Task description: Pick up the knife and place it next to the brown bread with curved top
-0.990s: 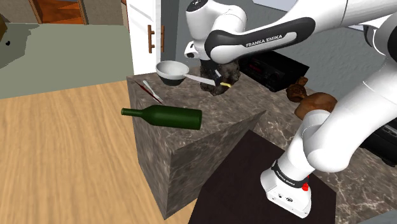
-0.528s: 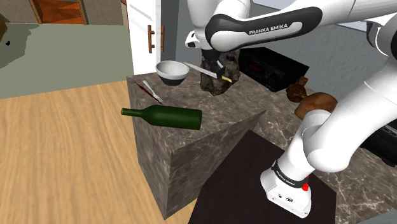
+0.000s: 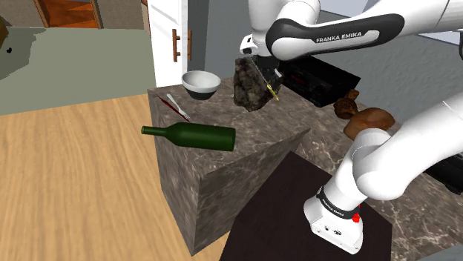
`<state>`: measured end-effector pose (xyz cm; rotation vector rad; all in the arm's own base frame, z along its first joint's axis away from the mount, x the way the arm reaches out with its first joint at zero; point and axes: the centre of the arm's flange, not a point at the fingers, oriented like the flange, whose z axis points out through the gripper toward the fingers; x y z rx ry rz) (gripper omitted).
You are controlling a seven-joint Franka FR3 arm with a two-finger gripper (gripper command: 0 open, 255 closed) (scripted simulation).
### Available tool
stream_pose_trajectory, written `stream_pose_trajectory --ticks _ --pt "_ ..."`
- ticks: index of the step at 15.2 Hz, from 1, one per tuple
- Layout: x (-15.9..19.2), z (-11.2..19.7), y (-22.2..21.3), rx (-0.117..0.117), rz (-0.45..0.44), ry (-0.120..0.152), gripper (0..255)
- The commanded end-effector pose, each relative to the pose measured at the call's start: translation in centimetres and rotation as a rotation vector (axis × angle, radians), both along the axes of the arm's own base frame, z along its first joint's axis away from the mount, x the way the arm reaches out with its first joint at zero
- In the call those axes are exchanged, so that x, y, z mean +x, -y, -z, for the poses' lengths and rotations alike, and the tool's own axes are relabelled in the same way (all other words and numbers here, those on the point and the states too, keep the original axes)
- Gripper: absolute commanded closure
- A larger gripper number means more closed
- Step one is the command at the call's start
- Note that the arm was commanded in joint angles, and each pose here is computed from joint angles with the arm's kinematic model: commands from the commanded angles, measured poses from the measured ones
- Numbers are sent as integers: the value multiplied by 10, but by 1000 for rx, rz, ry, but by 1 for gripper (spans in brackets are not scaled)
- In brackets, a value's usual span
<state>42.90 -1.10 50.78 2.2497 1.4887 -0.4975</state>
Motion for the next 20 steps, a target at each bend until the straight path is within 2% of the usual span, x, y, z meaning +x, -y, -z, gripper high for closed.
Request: stream_pose_trajectory --ticks 1,20 --pt "-16 -1 22 0 -1 0 255" --pt "-157 -1 229 0 -1 0 255"
